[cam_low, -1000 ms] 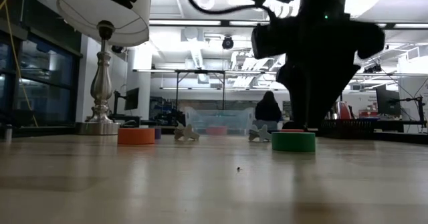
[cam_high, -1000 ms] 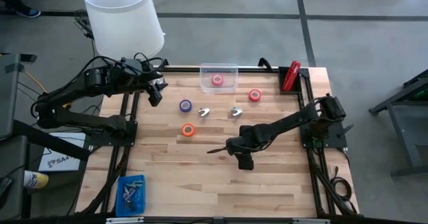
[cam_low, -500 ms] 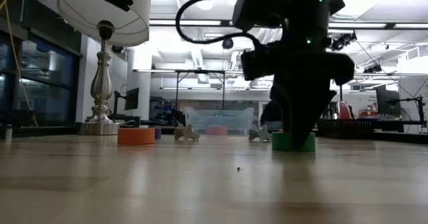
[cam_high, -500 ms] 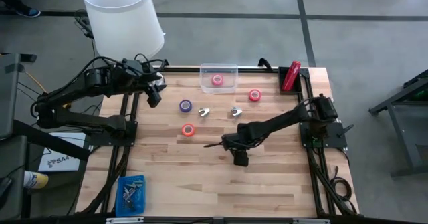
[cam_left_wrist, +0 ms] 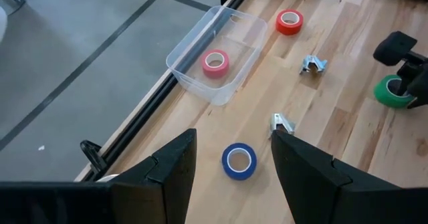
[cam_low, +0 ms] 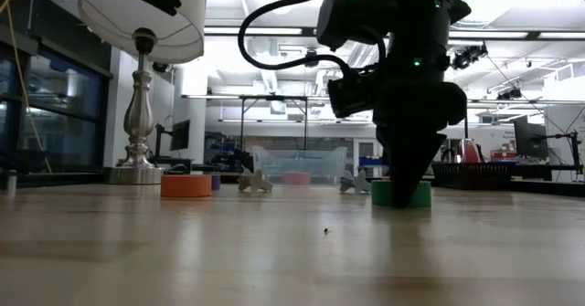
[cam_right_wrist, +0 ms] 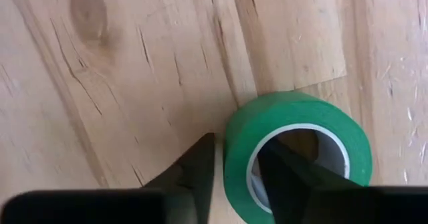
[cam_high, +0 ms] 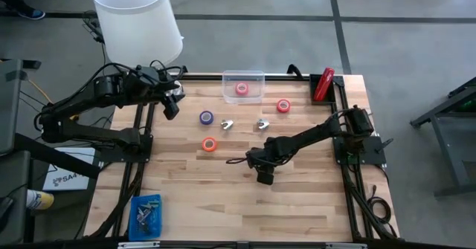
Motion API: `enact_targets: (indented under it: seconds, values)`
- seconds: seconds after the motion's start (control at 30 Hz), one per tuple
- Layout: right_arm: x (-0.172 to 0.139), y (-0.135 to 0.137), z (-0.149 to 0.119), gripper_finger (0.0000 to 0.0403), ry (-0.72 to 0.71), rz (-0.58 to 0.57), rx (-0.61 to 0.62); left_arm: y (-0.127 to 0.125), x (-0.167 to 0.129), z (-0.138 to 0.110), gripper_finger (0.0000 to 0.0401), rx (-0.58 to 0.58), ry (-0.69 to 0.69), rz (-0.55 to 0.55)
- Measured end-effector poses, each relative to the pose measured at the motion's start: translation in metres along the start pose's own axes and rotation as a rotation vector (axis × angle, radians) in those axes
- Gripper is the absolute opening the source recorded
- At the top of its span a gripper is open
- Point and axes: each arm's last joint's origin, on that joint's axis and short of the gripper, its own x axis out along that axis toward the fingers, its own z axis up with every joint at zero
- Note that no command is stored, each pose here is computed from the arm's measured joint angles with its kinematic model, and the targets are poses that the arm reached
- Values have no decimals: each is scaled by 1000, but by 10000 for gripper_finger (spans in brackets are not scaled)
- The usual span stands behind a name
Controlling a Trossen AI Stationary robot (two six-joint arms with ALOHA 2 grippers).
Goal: Pick and place Stapler, Stapler remover, tape
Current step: Put the green tape into the transparent bin
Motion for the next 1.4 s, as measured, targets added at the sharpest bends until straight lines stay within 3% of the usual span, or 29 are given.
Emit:
enact_targets:
  seconds: [0.2,0.43,0.67,1.0,1.27,1.4]
  values:
    - [-1,0,0,33,0,7,40,0,0,0,190,5,0,0]
    - [-17,0,3,33,-52,70,101,0,0,0,190,10,-1,-1]
    - [-47,-10,18,33,-219,132,175,-1,0,1,190,22,-10,-31]
    - [-89,-47,54,33,-596,195,207,-2,0,6,190,63,-57,-63]
    - [-100,-88,75,33,-753,170,276,-4,-1,9,190,58,-91,-109]
    - [-102,-110,79,33,-798,93,354,-5,-1,9,190,66,-89,-138]
